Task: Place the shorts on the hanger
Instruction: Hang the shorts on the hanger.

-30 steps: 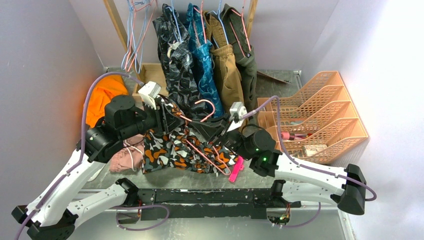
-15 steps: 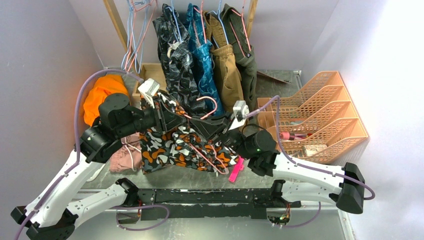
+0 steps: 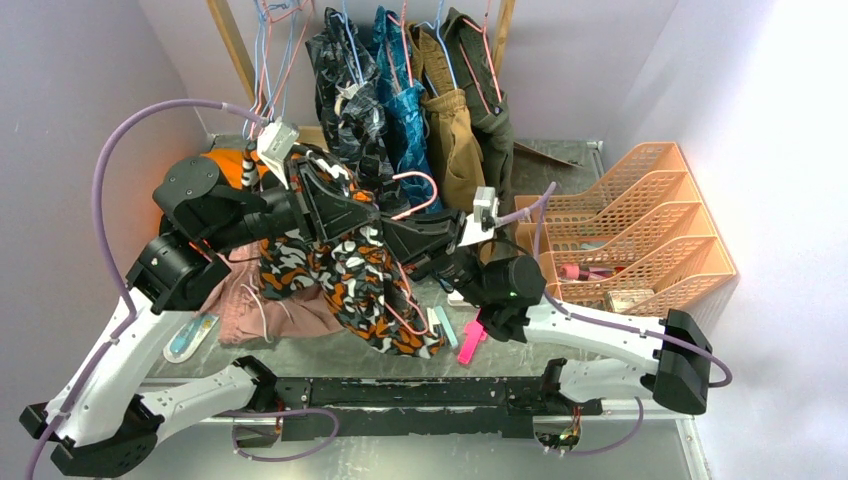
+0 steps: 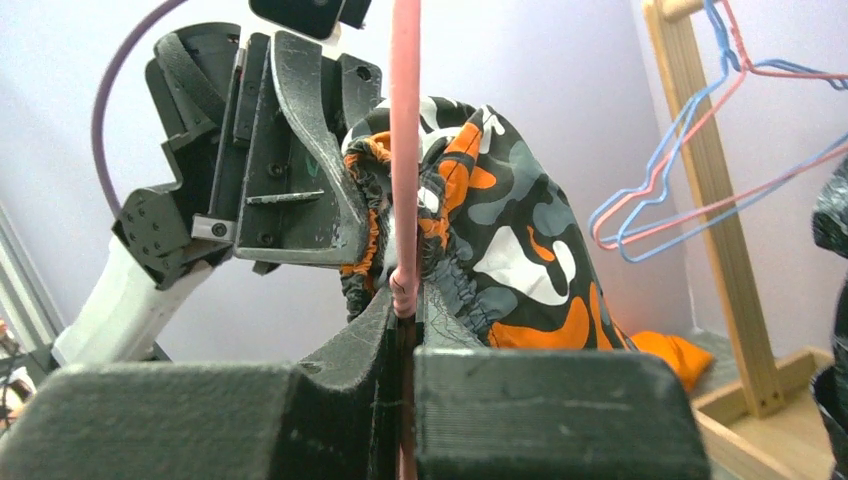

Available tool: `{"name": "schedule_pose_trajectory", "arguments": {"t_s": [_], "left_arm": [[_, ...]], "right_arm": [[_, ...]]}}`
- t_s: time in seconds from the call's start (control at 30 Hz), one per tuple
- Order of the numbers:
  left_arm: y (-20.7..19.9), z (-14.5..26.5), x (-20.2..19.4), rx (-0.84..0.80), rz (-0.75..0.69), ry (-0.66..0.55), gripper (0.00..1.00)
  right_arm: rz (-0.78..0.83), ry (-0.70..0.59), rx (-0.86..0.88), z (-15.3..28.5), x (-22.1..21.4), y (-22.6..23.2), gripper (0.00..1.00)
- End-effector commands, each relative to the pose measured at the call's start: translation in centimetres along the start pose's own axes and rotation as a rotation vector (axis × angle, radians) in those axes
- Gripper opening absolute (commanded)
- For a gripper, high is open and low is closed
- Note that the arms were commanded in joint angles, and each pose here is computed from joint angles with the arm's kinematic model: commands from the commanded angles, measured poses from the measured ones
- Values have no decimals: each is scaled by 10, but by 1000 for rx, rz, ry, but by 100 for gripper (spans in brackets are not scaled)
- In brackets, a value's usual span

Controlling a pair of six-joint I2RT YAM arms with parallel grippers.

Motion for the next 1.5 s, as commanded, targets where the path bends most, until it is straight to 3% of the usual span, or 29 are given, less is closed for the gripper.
{"name": "schedule_pose_trajectory", "arguments": {"t_s": [0.0,0.27,0.63,0.77,0.93,1.27,1.47], "left_arm": [[-23,1,23,-99,-37,-46,7],[-20,0,18,-90,-31,-43,7],[-11,1,-4,-57,0,14,7],[-8,6,-17,-45,12,41,19],[-3,8,-29,-18,33,82,27],[-2,14,-37,7,34,107,63],[-7,19,-32,-3,23,97,76]], "right_arm": [[-41,-56,105,-19,18,23,0],[-39,127,67,-34,-18,14,0],[-40,-67,199,-25,29,36,0],[-80,-137,213,-17,40,37,0],[-136,-189,244,-12,51,38,0],[-162,-225,279,-7,62,44,0],[-194,-244,306,-6,66,44,0]]}}
Point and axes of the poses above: each gripper's point midway between its finger pads, its own z axis back along the fingers, its own y axis along the line the jaws close on, x = y × z, the point moved 2 cm from there along z, back along the fingers, and after that the axes turned 12 degrees about -z, right-handed, at the moved point
